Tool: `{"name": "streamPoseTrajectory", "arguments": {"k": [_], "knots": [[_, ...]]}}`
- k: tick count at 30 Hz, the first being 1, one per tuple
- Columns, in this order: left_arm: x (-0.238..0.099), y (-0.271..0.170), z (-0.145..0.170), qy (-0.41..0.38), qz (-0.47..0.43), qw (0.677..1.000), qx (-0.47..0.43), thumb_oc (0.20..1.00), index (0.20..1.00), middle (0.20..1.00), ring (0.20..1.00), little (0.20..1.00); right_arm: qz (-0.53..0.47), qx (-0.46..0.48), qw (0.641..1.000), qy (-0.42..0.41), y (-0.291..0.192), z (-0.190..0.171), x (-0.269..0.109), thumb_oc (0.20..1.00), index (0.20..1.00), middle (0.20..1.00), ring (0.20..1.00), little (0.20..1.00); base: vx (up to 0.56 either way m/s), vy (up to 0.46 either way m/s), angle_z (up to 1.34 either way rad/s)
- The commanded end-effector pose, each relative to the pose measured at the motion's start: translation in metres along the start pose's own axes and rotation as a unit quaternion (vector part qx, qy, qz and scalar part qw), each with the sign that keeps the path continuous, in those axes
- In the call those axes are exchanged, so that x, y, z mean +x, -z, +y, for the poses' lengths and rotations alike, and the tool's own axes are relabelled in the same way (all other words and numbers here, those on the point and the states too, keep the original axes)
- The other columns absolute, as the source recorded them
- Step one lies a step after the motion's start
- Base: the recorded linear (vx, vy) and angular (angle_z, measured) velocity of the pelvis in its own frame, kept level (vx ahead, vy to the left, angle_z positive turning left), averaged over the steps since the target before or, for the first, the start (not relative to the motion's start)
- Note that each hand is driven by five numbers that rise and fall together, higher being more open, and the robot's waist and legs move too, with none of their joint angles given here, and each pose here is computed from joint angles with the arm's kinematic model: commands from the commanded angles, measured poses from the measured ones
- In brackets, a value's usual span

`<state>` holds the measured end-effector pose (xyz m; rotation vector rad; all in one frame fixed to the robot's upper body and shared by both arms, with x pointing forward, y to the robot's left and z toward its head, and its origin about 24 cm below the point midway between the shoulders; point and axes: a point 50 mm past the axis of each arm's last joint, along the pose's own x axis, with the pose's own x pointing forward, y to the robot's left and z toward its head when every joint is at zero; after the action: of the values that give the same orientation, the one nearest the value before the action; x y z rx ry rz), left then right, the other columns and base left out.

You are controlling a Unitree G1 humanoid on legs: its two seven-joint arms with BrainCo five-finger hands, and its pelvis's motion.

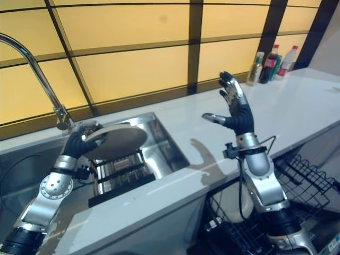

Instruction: Pick up plates and place into dishwasher.

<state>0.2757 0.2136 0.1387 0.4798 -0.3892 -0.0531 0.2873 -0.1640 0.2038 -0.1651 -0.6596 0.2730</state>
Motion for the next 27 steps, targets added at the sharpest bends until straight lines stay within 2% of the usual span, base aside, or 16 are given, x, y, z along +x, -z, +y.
{"name": "streamPoseTrajectory", "arguments": {"k": [1,5,9,13,18,22,27], "knots": [[0.027,-0.035,-0.002,0.011,-0.077,0.995,-0.061,0.200,0.200,0.200,0.200,0.200,-0.065,0.016,0.997,-0.048,-0.026,0.016,0.019,1.000,1.000,1.000,1.000,1.000,-0.01,-0.021,0.04],[0.028,-0.037,-0.023,0.036,-0.075,0.991,-0.108,0.200,0.200,0.200,0.200,0.200,-0.048,0.028,0.995,-0.084,-0.022,0.030,0.023,1.000,1.000,1.000,1.000,1.000,0.00,-0.005,0.01],[0.029,-0.040,-0.039,0.059,-0.076,0.989,-0.114,0.200,0.200,0.200,0.200,0.200,-0.018,0.029,0.991,-0.130,-0.011,0.046,0.022,1.000,1.000,1.000,1.000,1.000,0.00,0.000,0.00],[0.027,-0.038,-0.038,0.065,-0.065,0.990,-0.111,0.200,0.200,0.200,0.200,0.200,0.037,0.020,0.982,-0.182,0.004,0.052,0.010,1.000,1.000,1.000,1.000,1.000,0.00,0.000,0.00],[0.024,-0.032,-0.034,0.056,-0.053,0.991,-0.108,0.200,0.200,0.200,0.200,0.200,0.044,0.046,0.983,-0.174,0.005,0.049,0.005,1.000,1.000,1.000,1.000,1.000,0.00,0.000,0.00],[0.022,-0.031,-0.038,0.057,-0.055,0.991,-0.109,0.200,0.200,0.200,0.200,0.200,0.059,0.055,0.979,-0.187,0.011,0.061,0.005,1.000,1.000,1.000,1.000,1.000,0.04,0.017,-0.01],[0.023,-0.032,-0.042,0.063,-0.047,0.991,-0.108,0.200,0.200,0.200,0.200,0.200,0.130,0.036,0.968,-0.214,0.029,0.068,-0.005,1.000,1.000,1.000,1.000,1.000,0.04,0.009,0.00]]}}
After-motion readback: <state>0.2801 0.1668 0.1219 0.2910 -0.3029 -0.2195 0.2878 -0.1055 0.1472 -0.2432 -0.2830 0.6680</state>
